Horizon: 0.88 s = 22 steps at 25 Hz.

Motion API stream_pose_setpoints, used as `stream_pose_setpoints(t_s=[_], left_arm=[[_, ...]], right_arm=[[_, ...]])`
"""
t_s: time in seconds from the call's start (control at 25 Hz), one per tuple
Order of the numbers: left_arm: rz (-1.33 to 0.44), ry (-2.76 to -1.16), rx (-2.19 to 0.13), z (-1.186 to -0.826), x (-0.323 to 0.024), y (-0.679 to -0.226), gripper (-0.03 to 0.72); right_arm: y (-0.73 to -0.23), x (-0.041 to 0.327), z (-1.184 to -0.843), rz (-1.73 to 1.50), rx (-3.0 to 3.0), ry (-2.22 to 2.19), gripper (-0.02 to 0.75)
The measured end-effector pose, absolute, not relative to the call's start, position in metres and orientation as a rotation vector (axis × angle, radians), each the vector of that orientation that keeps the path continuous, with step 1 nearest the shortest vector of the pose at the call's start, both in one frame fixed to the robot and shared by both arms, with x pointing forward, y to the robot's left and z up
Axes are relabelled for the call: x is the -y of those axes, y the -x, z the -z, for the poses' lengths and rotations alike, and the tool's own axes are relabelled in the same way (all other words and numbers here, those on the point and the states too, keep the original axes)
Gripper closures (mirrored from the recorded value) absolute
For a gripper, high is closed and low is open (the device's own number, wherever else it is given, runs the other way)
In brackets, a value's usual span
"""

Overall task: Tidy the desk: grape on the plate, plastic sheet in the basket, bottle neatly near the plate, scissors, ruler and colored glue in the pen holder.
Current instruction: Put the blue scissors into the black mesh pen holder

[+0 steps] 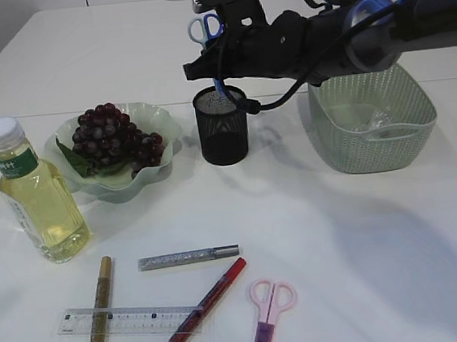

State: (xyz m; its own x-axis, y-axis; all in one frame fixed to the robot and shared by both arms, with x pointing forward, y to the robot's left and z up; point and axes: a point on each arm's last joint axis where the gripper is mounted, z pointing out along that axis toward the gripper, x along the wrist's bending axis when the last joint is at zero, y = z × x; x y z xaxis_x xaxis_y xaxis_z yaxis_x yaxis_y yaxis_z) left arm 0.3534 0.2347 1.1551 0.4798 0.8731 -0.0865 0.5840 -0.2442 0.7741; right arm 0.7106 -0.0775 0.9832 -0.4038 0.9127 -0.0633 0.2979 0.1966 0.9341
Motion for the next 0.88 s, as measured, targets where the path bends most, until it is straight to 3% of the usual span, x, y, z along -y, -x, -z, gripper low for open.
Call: stream_pose_setpoints(t_s=[0.88], left_arm=[[-0.469, -1.948, -1.208, -1.1551, -0.2345, -0.3533, 0.253]], right_arm=[[-0.7055, 0.0741, -0.9757, -1.227, -1.912, -1.238, 0.539]])
